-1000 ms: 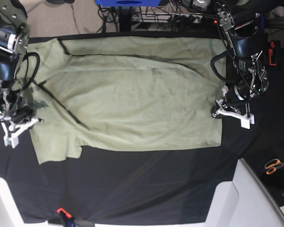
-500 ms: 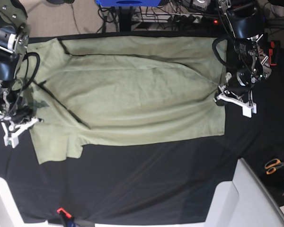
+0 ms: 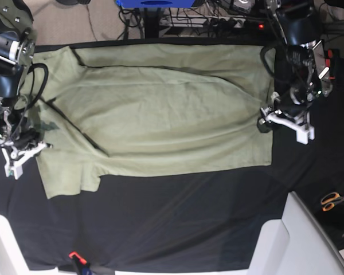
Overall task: Fold the T-shirt properly
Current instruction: 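Grasp the hem corner with the left gripper and pull it outward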
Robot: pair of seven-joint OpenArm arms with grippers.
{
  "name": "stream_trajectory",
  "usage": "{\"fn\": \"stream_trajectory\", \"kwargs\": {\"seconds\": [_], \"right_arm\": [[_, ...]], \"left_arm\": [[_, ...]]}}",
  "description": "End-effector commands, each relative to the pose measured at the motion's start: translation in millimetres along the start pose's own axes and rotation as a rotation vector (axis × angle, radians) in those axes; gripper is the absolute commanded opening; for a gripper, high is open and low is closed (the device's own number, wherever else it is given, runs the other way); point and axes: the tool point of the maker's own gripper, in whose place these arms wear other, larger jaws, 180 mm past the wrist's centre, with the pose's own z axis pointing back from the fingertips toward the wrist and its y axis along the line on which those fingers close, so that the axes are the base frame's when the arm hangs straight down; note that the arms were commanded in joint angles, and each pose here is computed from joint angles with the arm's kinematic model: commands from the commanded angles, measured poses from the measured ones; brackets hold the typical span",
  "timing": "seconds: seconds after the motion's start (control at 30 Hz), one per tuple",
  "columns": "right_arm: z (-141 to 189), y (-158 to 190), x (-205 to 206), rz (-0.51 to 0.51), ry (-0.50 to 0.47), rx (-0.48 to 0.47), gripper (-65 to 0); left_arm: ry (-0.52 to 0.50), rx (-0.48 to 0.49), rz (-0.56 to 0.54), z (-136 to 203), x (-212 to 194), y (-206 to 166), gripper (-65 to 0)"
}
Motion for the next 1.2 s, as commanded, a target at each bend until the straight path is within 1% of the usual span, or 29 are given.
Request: {"fn": "stream_trajectory", "kwargs": {"seconds": [0.0,0.03,0.07,0.1,0.17,0.3,0.47,0.63,0.7,0.77,0.87,0.9,1.07,1.17], "right_arm": [[0,5,-5,0.016,0.041,0.016,-64.8],[0,5,-5,0.016,0.041,0.016,-64.8],[0,5,-5,0.016,0.041,0.016,-64.8],[0,5,-5,0.016,0.041,0.016,-64.8],[0,5,-5,0.016,0.041,0.016,-64.8],[0,5,-6,0.016,0.042,0.016,-64.8],[0,5,-6,0.017,0.043,0.016,-64.8],[0,5,-6,0.017,0.041,0.016,-64.8],[0,5,-6,0.017,0.041,0.016,-64.8],[0,5,-6,0.017,0.041,0.016,-64.8],[0,5,-6,0.017,0.041,0.016,-64.8],[0,5,-6,0.017,0.041,0.016,-64.8],[0,5,-6,0.017,0.041,0.016,-64.8],[0,5,-6,0.017,0.041,0.016,-64.8]], "left_arm": [[-0.010,0.046,-0.009,8,7,14,-20.4],[-0.028,0.058,-0.004,14,14,19,-16.3],[-0.042,0.067,0.009,18,21,23,-14.0],[-0.043,0.077,0.022,20,24,28,-13.0],[-0.068,0.068,0.038,19,42,24,-13.2],[-0.077,0.065,0.033,6,67,16,-13.2],[-0.064,0.059,0.036,-12,85,4,-13.2],[-0.023,0.048,0.047,-30,89,-6,-13.2],[-0.042,0.046,0.048,-34,94,-9,-13.3],[-0.029,0.034,0.031,-40,90,-17,-13.3],[-0.014,0.010,-0.040,-53,84,-35,-13.3],[-0.009,0.006,-0.048,-56,82,-38,-13.3],[0.024,-0.015,-0.003,-73,61,-47,-13.3],[0.036,-0.019,0.008,-75,55,-49,-13.5]]}}
